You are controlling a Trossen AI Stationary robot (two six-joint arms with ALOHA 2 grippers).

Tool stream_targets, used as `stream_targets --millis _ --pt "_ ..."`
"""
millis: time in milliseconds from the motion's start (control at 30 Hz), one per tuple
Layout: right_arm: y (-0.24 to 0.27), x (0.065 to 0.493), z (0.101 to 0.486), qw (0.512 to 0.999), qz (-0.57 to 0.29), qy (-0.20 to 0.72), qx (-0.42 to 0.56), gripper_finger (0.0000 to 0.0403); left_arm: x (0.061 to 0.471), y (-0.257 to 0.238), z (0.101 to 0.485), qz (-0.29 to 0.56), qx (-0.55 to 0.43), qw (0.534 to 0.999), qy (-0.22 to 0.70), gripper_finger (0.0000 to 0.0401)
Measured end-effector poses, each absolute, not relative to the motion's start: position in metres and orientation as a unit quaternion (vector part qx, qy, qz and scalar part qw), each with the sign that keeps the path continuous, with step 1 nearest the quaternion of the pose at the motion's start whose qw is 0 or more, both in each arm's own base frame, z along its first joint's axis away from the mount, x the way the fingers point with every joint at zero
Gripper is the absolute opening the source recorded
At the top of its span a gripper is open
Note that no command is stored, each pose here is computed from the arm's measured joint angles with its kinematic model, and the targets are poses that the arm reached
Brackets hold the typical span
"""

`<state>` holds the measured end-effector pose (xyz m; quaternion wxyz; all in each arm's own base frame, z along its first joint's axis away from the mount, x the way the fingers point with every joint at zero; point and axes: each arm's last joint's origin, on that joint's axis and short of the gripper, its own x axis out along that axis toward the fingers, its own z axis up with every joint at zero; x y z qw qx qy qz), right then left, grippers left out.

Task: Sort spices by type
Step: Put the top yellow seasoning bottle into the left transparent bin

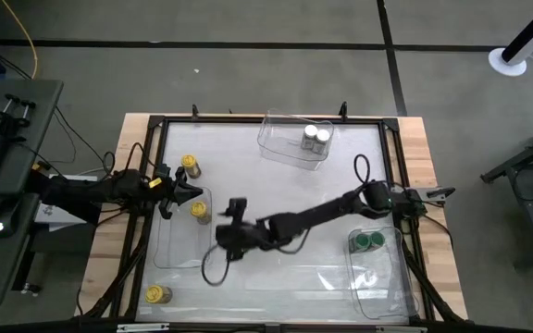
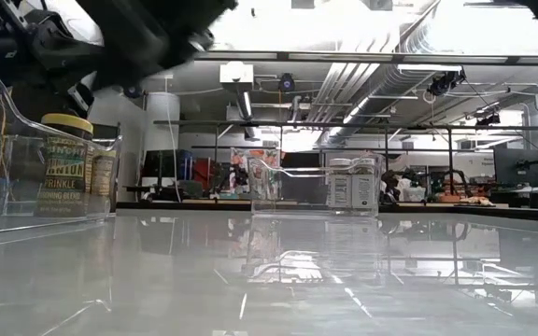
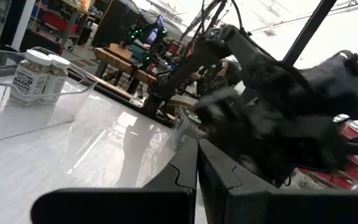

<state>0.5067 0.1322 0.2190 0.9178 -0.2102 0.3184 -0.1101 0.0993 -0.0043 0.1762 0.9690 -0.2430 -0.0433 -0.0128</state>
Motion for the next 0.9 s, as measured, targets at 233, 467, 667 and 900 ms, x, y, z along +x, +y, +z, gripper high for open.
stream_targets --millis 233,467,667,900 --pt "0.061 0.512 0.231 0.899 -0.149 0.350 -0.216 0.0265 0.099 -0.004 0.176 -0.013 -0.243 0.969 -0.043 0.0001" --pt "-0.055 0.526 0.247 0.928 -0.194 0.277 -0.157 0.0265 0.099 -0.004 0.176 -0.013 -0.243 0.969 -0.043 0.0001" --pt "-0.126 0.526 0.255 0.972 -0.172 0.160 0.026 0.0238 0.099 -0.004 0.176 -0.013 -0.243 0.969 -0.043 0.0001" --pt "-0.137 0.541 0.221 0.979 -0.139 0.114 0.093 0.0029 0.099 -0.004 0.175 -0.011 -0.243 0.969 -0.037 0.0001"
